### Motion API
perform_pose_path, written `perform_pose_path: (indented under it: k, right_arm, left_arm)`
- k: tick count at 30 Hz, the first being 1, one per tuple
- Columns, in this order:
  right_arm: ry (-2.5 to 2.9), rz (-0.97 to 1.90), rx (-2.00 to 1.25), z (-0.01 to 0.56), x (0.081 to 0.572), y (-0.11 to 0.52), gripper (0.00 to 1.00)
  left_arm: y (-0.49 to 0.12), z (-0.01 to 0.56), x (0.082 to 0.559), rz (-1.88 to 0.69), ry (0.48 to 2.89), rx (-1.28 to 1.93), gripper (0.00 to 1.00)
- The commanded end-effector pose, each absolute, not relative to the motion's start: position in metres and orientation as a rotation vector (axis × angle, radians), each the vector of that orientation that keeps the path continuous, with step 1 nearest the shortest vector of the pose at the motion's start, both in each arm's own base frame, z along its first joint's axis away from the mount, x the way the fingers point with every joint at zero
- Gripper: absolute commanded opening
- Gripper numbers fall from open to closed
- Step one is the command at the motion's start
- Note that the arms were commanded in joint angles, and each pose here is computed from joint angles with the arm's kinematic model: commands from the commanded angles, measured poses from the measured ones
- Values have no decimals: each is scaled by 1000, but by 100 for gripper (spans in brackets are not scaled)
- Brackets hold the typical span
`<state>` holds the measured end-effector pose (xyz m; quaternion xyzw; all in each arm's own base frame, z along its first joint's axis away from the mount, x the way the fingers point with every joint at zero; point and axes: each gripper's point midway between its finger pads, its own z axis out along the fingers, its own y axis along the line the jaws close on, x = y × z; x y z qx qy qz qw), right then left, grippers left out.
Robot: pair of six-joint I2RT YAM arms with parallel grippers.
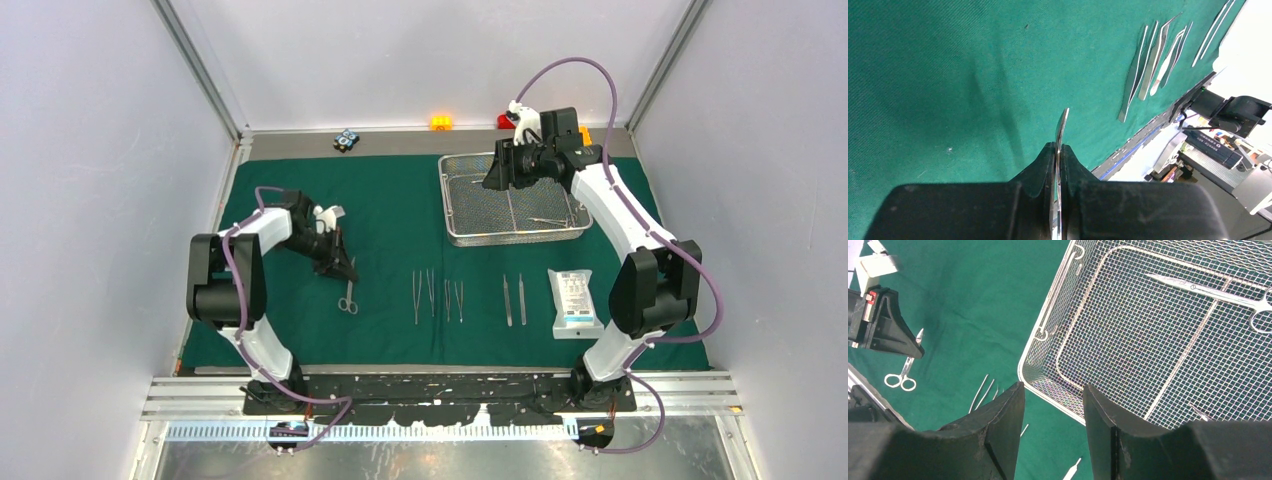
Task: Open and lay out the surgical kit
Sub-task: Place the medical item in the surgical kit.
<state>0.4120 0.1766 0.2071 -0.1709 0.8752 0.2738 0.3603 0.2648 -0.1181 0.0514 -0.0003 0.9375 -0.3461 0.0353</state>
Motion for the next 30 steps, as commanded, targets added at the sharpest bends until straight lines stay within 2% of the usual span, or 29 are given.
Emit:
perform_pose_path:
  k: [1, 17, 30]
  right_arm:
    - [2173, 679, -452, 231, 414, 174, 52]
    - [2188, 698, -442, 227, 414, 176, 51]
    - [2199, 708, -432, 224, 413, 176, 51]
  left_arm:
    - [-112, 59, 272, -1110, 2848, -25, 2]
    - [-117, 46, 273, -1204, 2847, -106, 4]
    - [-117, 37, 271, -1168, 2891, -86, 6]
